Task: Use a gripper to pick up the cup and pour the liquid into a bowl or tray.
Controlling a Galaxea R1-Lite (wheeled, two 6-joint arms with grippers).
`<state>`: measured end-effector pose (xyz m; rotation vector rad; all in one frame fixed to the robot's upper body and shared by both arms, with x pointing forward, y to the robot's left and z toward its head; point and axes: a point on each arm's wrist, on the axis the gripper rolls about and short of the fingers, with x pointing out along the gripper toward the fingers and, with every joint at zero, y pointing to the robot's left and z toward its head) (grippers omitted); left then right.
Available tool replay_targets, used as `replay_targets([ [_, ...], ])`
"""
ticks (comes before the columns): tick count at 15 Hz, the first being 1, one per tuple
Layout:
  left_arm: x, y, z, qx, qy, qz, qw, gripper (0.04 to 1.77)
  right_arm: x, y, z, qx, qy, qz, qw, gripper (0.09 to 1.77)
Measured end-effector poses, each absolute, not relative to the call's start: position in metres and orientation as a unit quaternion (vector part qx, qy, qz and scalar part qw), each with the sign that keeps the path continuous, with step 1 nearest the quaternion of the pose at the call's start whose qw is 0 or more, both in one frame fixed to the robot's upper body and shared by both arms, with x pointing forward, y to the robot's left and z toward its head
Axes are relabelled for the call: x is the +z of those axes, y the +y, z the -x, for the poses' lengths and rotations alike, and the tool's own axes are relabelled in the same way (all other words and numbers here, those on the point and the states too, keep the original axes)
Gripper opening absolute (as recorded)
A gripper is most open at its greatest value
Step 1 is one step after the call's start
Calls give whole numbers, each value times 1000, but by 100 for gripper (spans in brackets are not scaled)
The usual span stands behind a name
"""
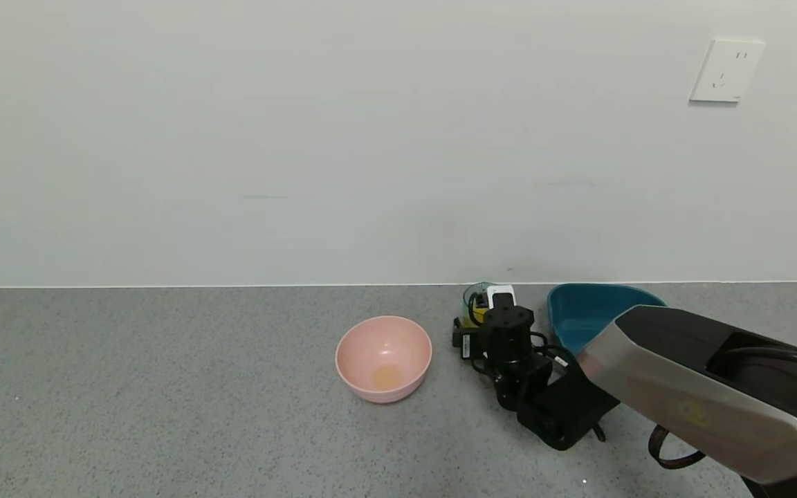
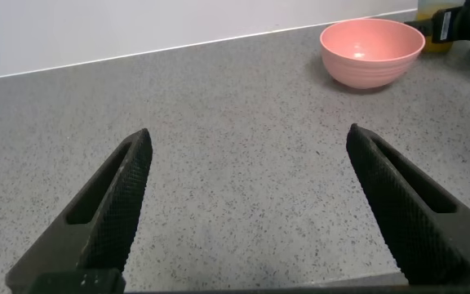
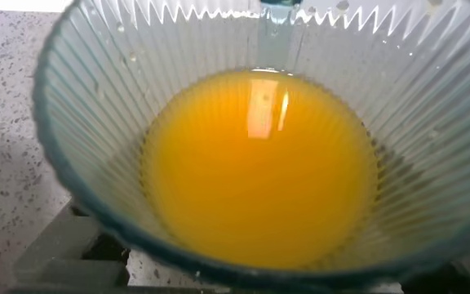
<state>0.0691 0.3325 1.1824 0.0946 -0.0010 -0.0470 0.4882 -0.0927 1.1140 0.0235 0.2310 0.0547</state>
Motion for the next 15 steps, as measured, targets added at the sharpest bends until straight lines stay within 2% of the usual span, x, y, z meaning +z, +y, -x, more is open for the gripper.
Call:
replay_targets([
  [8,1182,332,-69,-24,0,-47,999,172,1112,-95,-490,27,117,-12,993,171],
  [9,1182,332,-69,-24,0,-47,999,172,1112,-95,-490,27,116,-12,993,163],
  [10,1182,332,-69,-24,0,-47,999,172,1112,-96,-490,26,117,-12,993,145],
  [11,1182,332,-69,-24,0,-47,999,172,1112,-96,-490,26,118,-12,993,138],
  [15,1182,332,-69,-24,0,-47,999,172,1112,-96,-490,27,118,-12,993,136],
])
